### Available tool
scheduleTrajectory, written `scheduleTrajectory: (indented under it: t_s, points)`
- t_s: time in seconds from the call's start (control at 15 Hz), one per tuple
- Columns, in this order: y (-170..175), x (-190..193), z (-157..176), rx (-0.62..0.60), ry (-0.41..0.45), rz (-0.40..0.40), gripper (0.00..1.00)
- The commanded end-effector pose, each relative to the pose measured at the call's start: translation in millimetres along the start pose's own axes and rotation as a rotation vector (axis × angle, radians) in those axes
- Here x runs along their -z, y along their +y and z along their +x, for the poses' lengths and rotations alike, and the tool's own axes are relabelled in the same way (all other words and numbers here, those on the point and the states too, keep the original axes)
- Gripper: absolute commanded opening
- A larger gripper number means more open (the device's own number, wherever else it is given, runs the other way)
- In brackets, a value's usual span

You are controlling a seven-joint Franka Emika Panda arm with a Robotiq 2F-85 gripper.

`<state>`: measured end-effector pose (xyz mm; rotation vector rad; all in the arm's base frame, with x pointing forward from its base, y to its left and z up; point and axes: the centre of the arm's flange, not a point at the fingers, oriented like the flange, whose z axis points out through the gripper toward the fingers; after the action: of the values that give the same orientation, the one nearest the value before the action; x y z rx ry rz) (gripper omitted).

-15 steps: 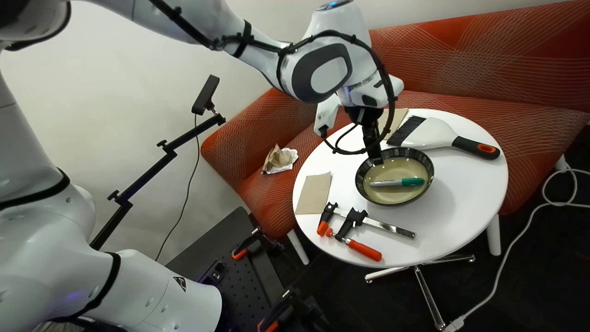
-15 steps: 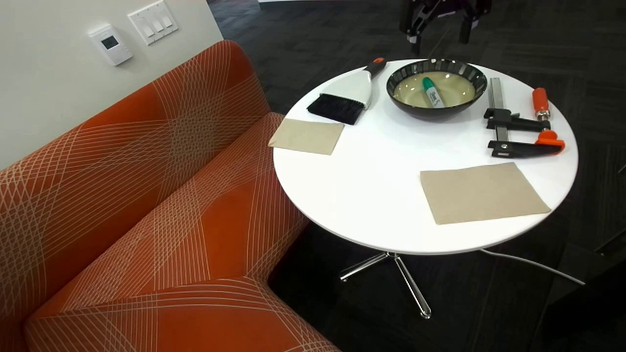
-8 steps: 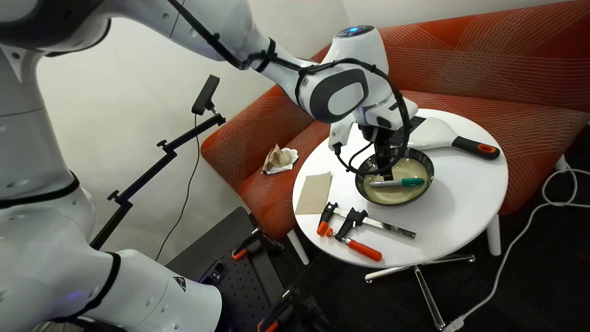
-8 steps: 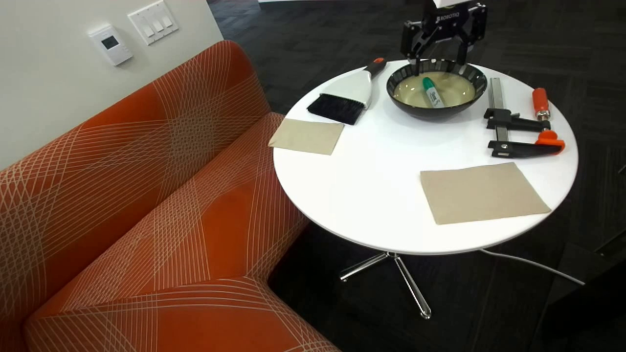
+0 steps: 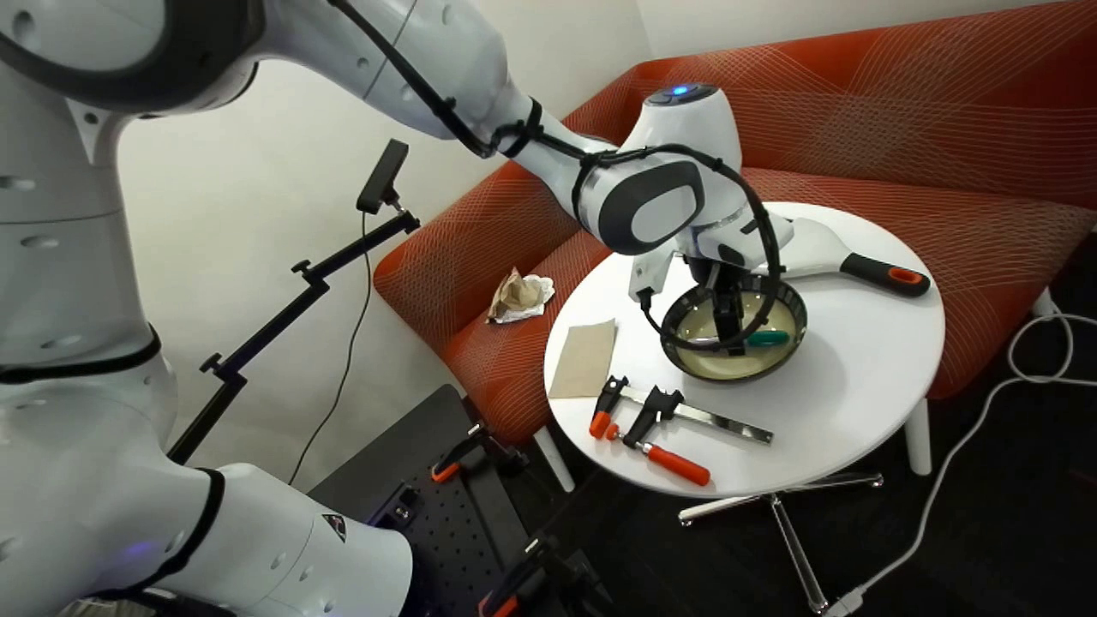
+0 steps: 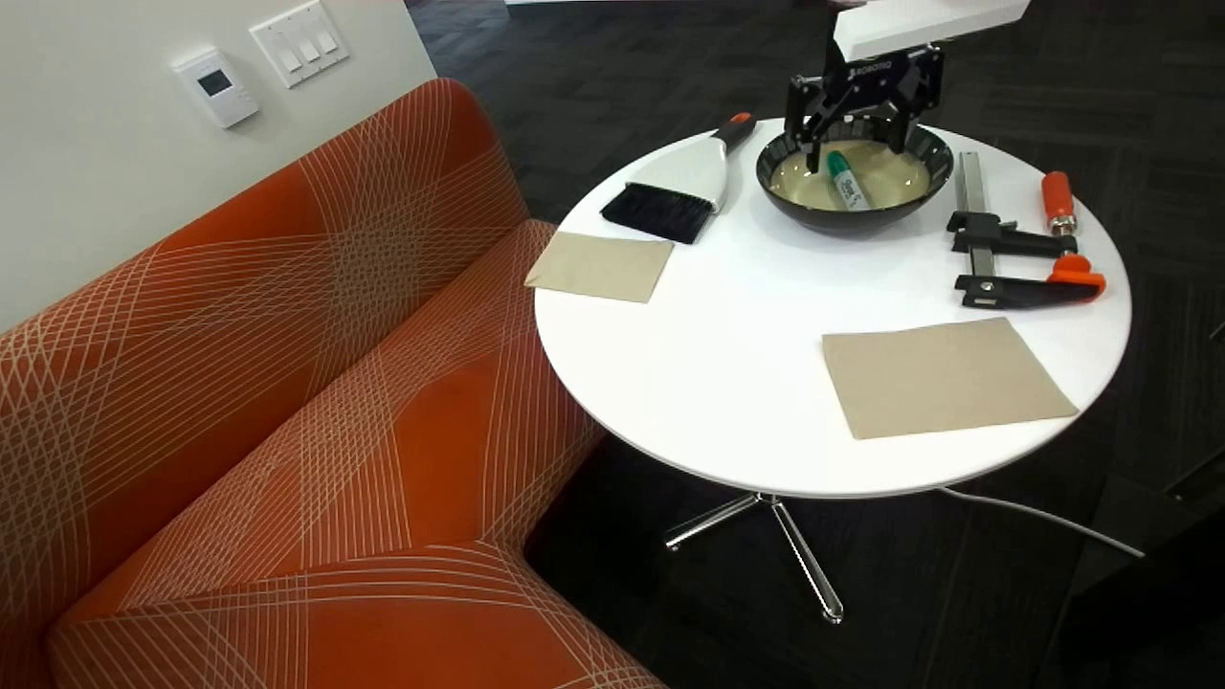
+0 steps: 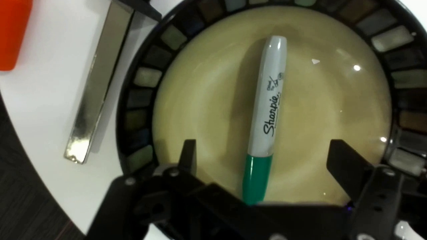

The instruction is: Take the green marker out of the bowl

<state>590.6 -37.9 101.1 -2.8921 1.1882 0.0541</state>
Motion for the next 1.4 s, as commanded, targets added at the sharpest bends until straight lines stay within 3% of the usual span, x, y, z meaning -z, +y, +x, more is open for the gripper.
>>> scheduleTrajectory:
  t_s: [0.0, 0.2, 0.33, 0.93, 1.33]
  points:
    - [-6.0, -12.1, 6.5, -0.011, 0.022, 0.013, 1.00]
    - [-6.8, -20.2, 8.1, -0.015, 0.025, 0.006, 1.00]
    - [-7.4, -24.1, 9.1, -0.013, 0.027, 0.003, 0.72]
    - [-16.8, -17.0, 3.0, -0.004, 0.035, 0.001, 0.03]
    - [-23.0, 46.2, -19.2, 0.023, 0.065, 0.014, 0.06]
